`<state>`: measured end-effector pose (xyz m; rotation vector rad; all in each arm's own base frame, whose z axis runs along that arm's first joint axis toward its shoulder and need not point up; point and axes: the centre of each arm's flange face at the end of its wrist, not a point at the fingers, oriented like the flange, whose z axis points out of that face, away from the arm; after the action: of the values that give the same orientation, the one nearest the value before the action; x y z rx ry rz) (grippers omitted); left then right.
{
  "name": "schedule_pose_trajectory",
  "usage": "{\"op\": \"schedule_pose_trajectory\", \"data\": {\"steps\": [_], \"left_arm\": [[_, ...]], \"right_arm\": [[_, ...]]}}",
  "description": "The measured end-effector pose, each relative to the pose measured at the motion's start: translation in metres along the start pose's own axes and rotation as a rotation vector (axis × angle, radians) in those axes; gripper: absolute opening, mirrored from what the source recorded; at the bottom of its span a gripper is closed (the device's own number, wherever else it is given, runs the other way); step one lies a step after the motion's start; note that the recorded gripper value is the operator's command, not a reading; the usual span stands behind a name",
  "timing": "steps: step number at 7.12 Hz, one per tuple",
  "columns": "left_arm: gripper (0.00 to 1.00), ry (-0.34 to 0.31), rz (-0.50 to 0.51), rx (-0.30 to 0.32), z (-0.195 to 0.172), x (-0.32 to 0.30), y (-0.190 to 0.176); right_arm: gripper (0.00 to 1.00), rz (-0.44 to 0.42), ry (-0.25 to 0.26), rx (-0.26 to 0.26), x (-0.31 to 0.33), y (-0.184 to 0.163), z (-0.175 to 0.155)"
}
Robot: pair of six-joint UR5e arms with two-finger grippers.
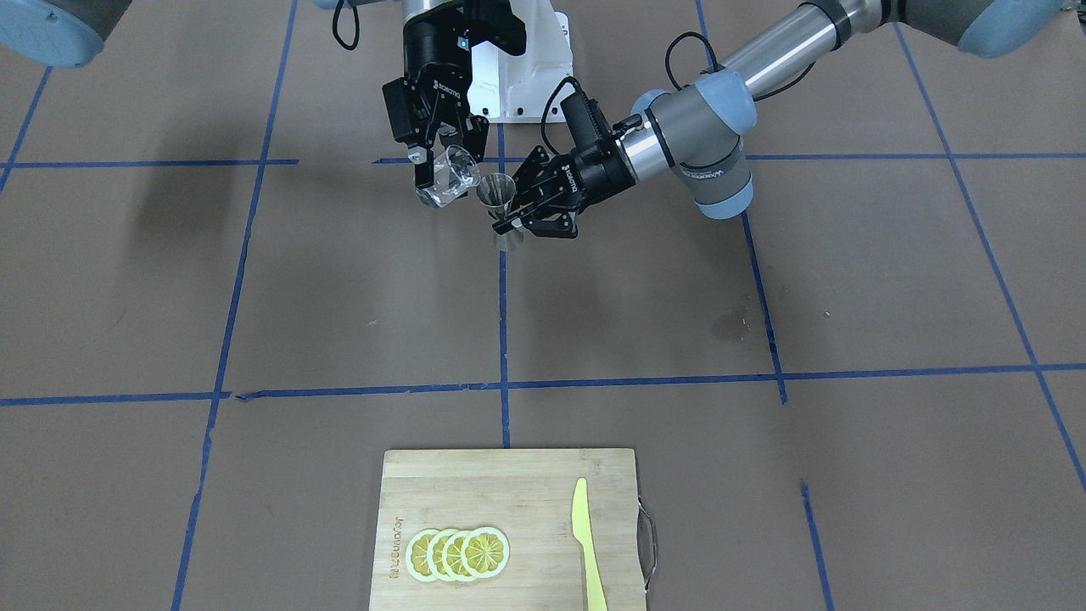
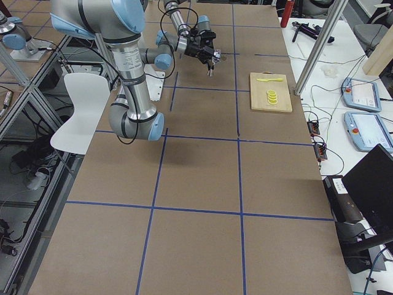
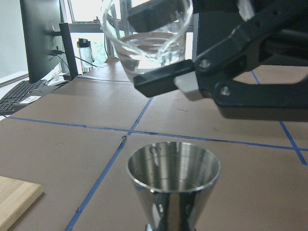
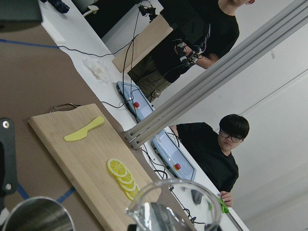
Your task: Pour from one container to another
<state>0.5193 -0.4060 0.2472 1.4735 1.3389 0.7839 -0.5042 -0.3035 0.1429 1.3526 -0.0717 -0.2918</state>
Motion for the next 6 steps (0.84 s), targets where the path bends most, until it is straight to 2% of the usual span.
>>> {"op": "schedule_pose_trajectory", "data": {"steps": [2,6], "left_arm": [[0.0,0.0,0.0,0.002,0.0002,0.0001,-0.0008],[0.0,0.001,0.001,0.005,0.0003,0.0004,-0.002]], "right_arm": [[0.0,-0.022,0.004,0.003,-0.002,-0.0009,-0.0008],[0.0,-0.12,0.025,0.016,-0.0066,-0.0008,-0.0066]]}}
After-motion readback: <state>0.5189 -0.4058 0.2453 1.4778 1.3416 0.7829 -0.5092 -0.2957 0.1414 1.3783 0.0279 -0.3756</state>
